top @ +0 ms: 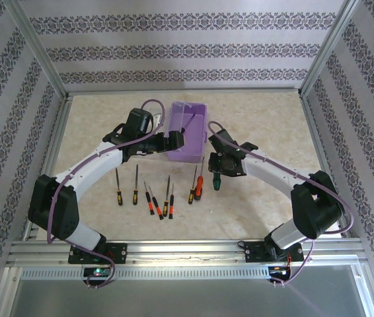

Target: Pack the tool kit

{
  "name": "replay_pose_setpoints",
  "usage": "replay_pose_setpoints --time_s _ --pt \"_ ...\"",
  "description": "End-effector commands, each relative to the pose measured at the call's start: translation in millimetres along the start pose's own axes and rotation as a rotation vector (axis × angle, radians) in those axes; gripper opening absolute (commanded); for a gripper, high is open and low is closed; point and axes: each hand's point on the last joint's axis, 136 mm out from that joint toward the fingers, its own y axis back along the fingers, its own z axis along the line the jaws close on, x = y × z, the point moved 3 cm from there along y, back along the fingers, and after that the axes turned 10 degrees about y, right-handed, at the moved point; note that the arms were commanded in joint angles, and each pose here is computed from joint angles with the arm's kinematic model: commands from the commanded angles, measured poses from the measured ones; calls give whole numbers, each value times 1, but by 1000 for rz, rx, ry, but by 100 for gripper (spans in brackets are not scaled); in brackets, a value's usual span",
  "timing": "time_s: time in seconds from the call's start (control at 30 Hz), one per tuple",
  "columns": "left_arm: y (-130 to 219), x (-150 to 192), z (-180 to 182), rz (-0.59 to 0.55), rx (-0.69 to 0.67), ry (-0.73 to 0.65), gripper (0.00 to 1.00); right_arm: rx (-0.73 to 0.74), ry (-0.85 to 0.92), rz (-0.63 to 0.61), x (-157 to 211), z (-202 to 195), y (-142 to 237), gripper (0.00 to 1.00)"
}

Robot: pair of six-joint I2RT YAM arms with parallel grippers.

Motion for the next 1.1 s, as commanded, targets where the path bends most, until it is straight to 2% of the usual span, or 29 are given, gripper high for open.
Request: replay_pose_setpoints --time_s 0.0,0.3,0.5,0.7,1.07 --pt "15 -14 -2 -50 -15 -18 100 -10 17 -53 -23 7 11 26" --pt "24 -28 7 -81 -4 35 100 -49 14 -98 -56 24 22 26" --pt "36 -53 31 -134 27 159 100 -89 7 -106 -83 41 20 25" --pt "54 -73 50 -205 22 219 100 -124 -12 -126 -110 58 13 25" --pt "61 -81 68 -248 -12 262 100 -164 -69 -139 -147 64 -1 25"
